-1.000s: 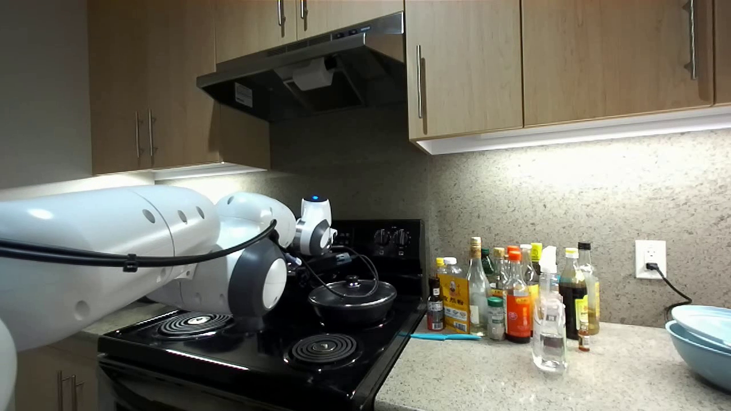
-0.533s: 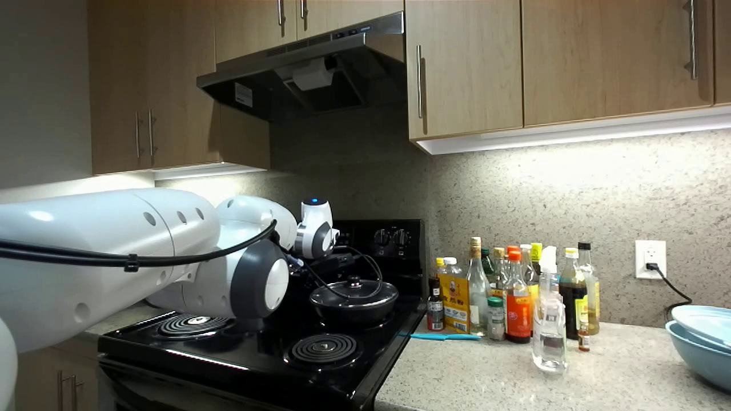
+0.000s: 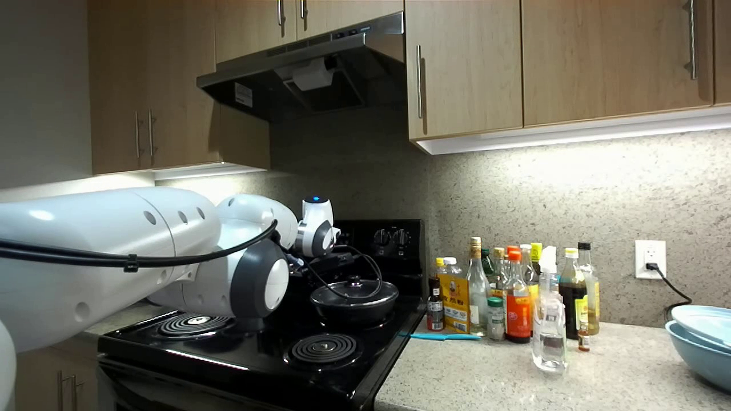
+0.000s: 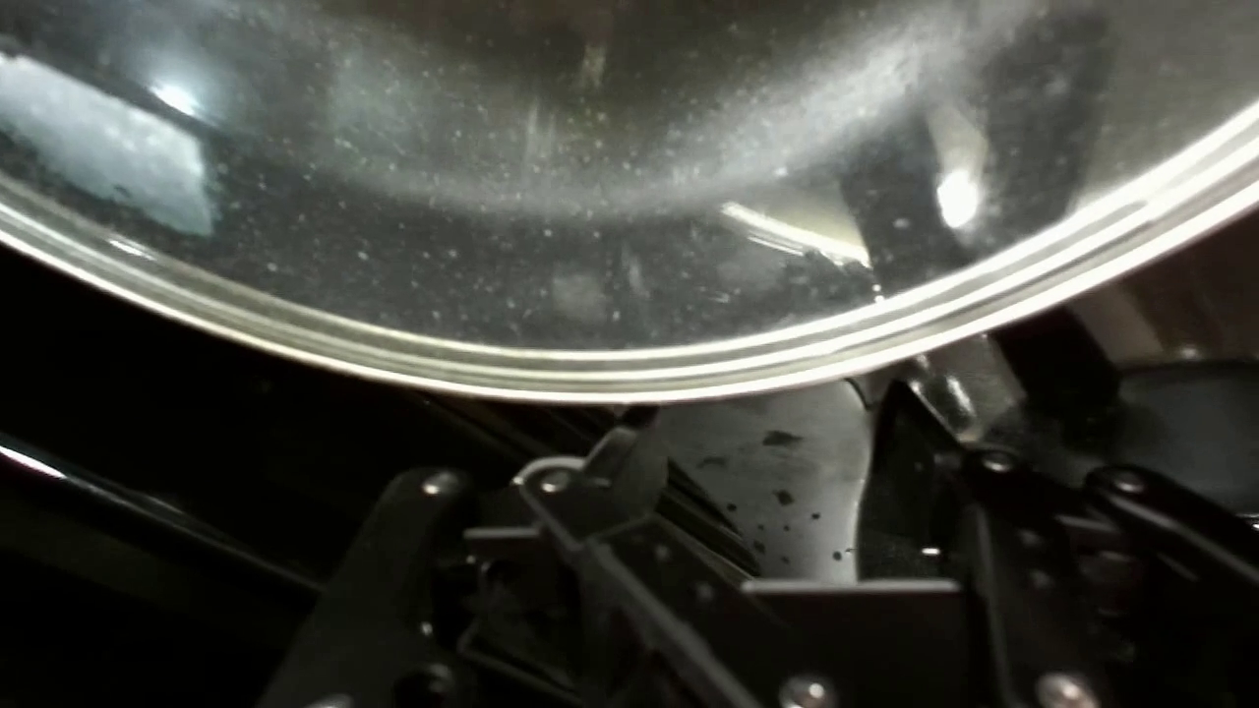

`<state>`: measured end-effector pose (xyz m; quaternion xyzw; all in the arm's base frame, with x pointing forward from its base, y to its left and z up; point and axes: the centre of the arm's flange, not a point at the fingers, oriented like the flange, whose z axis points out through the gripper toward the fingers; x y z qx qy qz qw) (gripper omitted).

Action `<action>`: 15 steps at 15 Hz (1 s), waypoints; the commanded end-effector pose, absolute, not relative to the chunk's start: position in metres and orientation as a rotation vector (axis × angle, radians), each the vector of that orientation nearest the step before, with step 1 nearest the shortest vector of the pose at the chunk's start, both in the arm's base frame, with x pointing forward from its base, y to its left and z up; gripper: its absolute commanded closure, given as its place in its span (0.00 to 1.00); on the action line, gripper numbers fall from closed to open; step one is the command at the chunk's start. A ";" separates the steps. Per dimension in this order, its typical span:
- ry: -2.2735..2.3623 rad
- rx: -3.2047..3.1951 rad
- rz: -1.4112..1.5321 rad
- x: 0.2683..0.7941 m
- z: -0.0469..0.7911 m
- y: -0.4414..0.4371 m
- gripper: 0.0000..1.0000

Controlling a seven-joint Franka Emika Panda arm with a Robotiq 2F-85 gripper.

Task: Move the pan forward

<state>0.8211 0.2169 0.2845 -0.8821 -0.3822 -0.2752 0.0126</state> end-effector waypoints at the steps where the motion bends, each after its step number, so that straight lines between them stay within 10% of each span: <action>1: -1.194 -2.770 -0.765 0.820 0.277 0.221 0.23; 2: -1.193 -2.748 -0.847 0.820 0.285 0.219 0.51; 3: -1.196 -2.748 -0.842 0.820 0.284 0.219 0.51; 4: -1.206 -2.738 -0.823 0.820 0.282 0.220 0.20; 7: -1.203 -2.712 -0.735 0.822 0.273 0.218 0.02; 15: -1.256 -2.715 -0.533 0.825 0.258 0.215 0.00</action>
